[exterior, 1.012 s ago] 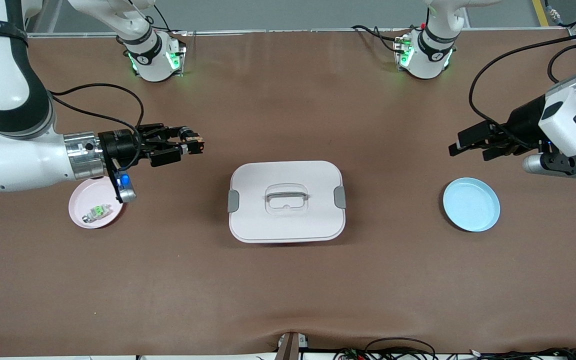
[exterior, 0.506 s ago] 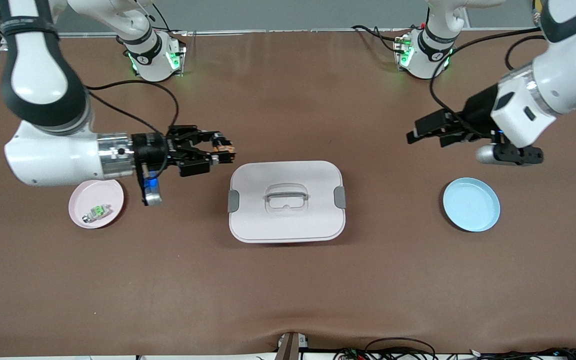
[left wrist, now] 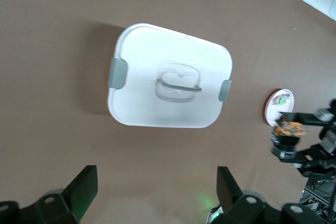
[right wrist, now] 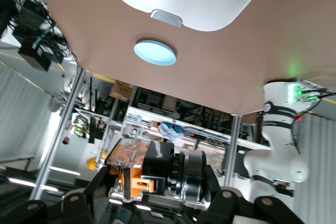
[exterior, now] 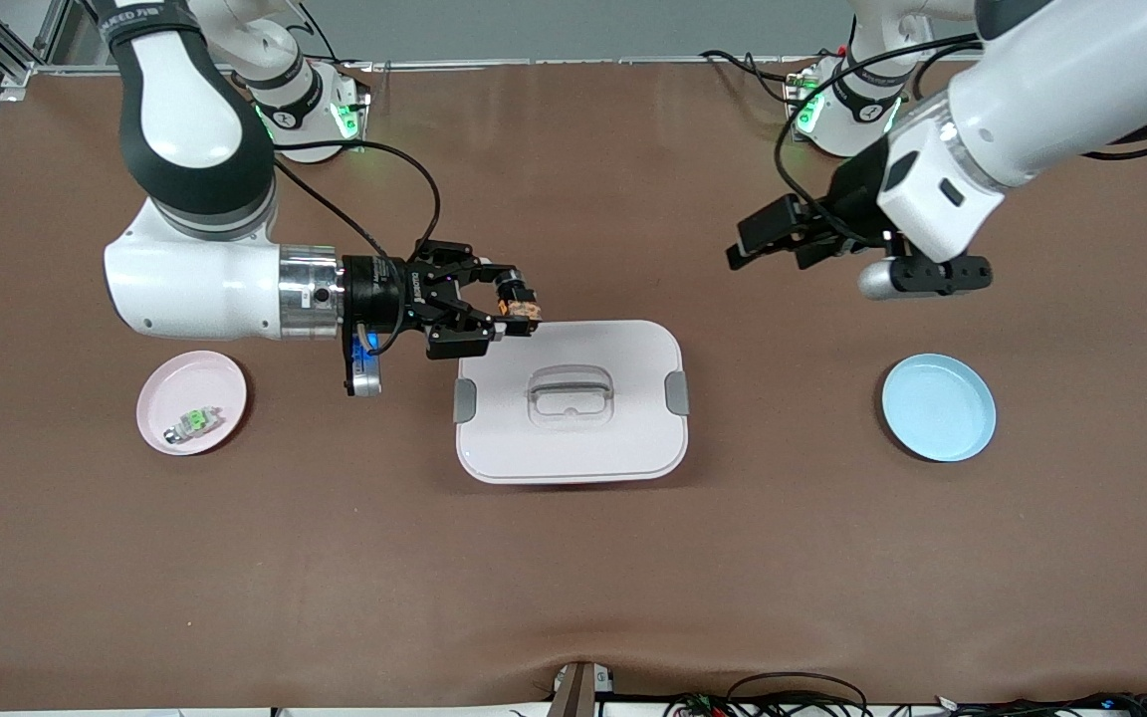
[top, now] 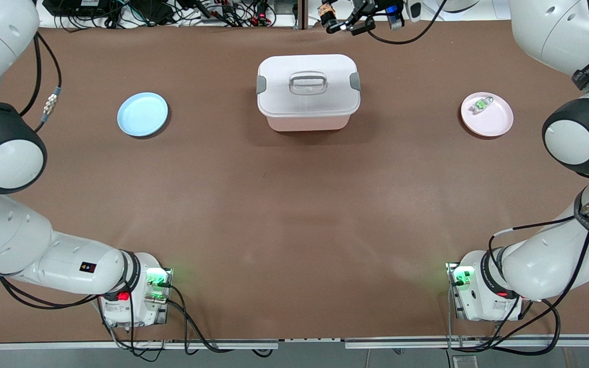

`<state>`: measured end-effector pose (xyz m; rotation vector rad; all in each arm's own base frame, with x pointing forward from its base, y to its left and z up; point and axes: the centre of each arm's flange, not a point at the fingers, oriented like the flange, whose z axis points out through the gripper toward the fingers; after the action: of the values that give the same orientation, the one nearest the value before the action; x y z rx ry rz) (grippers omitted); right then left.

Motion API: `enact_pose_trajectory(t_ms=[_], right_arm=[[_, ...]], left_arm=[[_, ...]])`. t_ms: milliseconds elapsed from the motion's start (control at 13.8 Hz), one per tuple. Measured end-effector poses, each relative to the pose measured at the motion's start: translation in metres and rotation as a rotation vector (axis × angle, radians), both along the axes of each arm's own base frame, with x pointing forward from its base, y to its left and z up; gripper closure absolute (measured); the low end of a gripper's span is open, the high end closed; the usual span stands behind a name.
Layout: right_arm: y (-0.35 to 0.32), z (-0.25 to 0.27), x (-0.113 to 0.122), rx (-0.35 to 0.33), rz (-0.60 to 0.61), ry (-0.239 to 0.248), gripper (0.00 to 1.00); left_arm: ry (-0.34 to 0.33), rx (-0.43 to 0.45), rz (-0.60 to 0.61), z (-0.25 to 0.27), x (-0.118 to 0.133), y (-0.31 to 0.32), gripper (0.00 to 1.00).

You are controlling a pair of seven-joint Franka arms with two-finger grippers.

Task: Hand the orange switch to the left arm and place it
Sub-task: 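Carry the orange switch over the box while the left gripper approaches, then grasp the orange switch with the left gripper from the right gripper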

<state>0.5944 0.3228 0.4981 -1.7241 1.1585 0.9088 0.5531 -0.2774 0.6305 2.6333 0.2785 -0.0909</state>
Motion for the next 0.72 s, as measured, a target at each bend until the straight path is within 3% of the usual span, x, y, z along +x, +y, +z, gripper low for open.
enact_pose_trajectory(t_ms=[361, 723], right_arm=[[0.062, 0.004, -0.025, -0.039, -0.099, 0.041, 0.27], [0.096, 0.005, -0.044, -0.051, -0.132, 0.049, 0.27]], left_arm=[[-0.072, -0.034, -0.016, -0.002, -0.008, -0.049, 0.00], [-0.087, -0.016, -0.037, -0.004, -0.018, -0.069, 0.00]])
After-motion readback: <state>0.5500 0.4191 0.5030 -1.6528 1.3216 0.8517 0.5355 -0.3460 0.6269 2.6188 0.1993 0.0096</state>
